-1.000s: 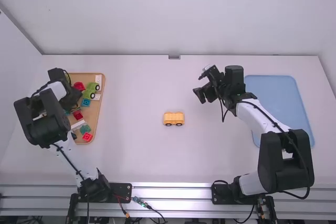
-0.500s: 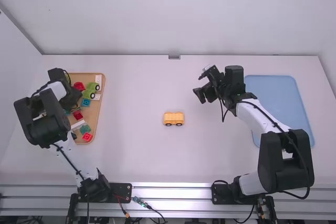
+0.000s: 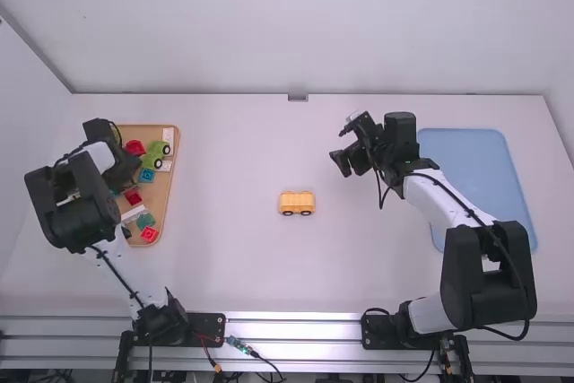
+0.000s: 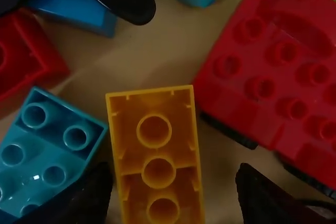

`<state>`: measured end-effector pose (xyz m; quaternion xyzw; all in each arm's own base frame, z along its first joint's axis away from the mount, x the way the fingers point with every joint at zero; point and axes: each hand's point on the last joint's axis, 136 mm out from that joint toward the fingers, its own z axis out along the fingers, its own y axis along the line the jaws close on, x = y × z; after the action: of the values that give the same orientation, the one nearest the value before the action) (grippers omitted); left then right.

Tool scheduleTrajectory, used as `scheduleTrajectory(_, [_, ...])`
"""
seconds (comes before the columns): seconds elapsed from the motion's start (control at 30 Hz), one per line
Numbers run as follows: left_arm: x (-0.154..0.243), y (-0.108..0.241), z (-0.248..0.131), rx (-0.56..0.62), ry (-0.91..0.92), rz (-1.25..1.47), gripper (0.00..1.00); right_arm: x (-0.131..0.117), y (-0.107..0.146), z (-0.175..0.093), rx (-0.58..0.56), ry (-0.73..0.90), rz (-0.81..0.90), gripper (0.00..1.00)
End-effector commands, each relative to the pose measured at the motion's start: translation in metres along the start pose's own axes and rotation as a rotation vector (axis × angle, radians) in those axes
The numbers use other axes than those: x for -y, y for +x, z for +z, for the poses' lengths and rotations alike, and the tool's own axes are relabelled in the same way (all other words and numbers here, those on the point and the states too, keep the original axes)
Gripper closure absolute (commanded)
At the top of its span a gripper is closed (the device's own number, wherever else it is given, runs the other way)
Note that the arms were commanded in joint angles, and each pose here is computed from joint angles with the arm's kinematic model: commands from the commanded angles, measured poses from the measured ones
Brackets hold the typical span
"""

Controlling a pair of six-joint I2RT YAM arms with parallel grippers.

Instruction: Assemble lego blocks to make yellow taxi

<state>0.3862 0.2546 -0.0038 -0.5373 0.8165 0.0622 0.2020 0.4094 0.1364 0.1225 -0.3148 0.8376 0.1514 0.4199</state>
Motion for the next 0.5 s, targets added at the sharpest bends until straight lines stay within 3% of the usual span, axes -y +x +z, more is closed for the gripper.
scheduleTrajectory(0.0, [-0.006,0.002,0.0,-0.004,-0.013,0.002,0.39,0.005,-0.011,-0.002,0.021,0.009,-0.007,0.01])
scheduleTrajectory(0.47, [-0.019,0.007,0.009,0.031,-0.051,-0.062,0.58,0.005,-0.011,-0.002,0.021,0.01,-0.006,0.01])
